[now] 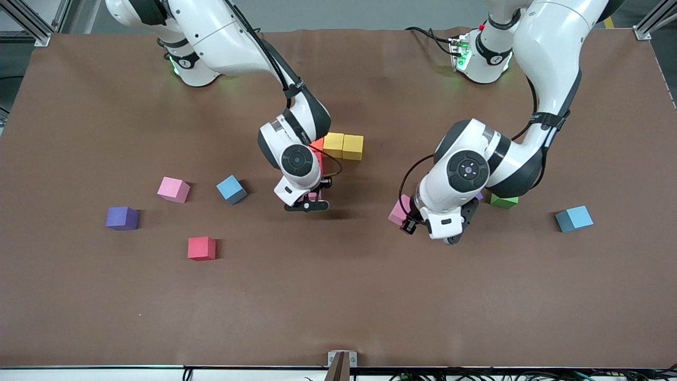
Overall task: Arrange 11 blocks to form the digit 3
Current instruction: 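Set pink below red with the right gripper while the left gripper sets pink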
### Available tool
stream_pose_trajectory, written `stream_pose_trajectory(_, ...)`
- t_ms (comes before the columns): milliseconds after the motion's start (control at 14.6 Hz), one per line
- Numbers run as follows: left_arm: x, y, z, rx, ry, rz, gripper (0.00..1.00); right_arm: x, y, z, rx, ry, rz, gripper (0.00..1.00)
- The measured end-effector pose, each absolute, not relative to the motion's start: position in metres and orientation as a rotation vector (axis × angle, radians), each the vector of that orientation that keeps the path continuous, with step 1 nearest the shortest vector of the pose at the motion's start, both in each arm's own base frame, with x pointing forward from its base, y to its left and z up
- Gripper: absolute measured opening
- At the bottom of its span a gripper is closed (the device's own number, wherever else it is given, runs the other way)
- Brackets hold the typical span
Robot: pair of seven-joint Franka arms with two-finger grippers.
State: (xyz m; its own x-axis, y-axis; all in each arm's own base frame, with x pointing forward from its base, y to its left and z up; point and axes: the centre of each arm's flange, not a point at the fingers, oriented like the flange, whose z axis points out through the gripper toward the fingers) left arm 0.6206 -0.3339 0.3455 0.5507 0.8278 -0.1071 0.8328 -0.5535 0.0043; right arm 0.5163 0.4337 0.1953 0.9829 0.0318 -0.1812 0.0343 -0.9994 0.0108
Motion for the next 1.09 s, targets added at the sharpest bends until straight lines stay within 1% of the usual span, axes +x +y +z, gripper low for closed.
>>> stream_pose_trajectory(342,0.609,-0.346,0.33,2.749,1.446,-0.174,0.55,0.515,0.433,0.195,3.114,0.055,-0.286,0.56)
stream_pose_trajectory(1094,0.59,-0.36,0.294,2.592,1.698,-0.184,0.55,0.508,0.434,0.195,3.119,0.066,-0.284,0.56)
